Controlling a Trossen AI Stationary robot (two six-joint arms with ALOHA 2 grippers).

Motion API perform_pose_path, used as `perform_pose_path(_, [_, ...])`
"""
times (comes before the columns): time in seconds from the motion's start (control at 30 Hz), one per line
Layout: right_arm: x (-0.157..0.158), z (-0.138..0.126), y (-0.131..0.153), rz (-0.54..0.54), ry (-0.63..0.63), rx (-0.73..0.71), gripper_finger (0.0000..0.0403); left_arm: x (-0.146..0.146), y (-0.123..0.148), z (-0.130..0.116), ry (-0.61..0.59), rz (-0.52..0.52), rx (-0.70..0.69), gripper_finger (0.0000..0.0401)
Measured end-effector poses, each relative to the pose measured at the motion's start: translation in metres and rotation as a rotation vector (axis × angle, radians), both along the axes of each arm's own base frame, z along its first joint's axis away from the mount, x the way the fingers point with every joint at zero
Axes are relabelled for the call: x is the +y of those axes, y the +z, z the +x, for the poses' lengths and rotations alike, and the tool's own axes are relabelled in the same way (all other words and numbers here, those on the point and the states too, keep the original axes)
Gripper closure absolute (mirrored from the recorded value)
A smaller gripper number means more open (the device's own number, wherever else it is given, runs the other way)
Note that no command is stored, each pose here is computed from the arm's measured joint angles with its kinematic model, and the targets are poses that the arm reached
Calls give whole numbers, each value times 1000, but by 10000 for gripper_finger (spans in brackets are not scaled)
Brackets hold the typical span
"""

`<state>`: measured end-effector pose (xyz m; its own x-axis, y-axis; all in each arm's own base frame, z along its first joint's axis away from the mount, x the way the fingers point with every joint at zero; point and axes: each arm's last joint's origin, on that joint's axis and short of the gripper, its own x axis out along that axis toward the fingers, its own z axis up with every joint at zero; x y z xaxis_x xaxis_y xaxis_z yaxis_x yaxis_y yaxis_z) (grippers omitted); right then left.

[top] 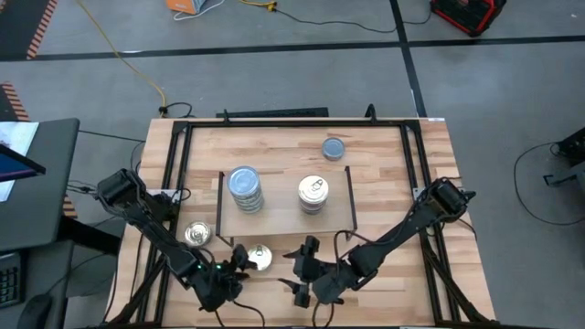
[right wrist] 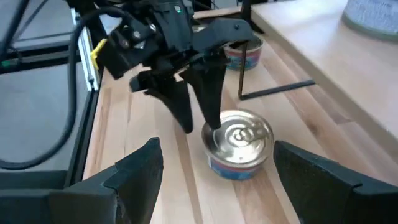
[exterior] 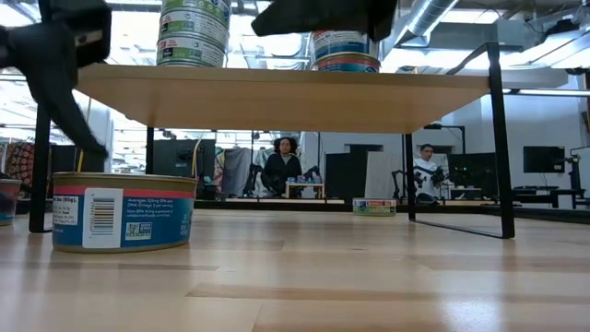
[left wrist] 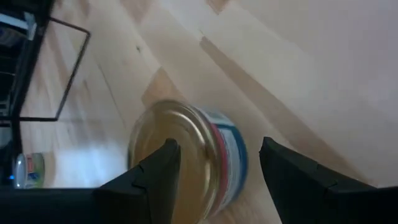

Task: Stack canned seafood by type on shelf
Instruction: Stack the blue tuna can on top of the blue tuna can on the shelf

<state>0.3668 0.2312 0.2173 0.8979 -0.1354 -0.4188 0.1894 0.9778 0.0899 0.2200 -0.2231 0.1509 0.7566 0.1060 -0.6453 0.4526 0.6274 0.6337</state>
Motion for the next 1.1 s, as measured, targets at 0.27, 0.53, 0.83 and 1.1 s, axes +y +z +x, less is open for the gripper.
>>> perform_pose_path(0.27, [0, -1, -2, 0, 4, -9, 76, -2, -23, 1, 25, 181, -27, 224])
perform_pose_path(0.53, [-1, 0, -2, 20, -4, -10, 76, -4, -23, 1, 45, 116, -23, 337])
perform_pose_path(0.83, [0, 6, -15, 107, 62, 31, 76, -8, -23, -5, 38, 84, -8, 393])
perform_pose_path(1.1, [-19, 23, -35, 99, -13, 54, 76, -8, -27, -10, 47, 51, 37, 400])
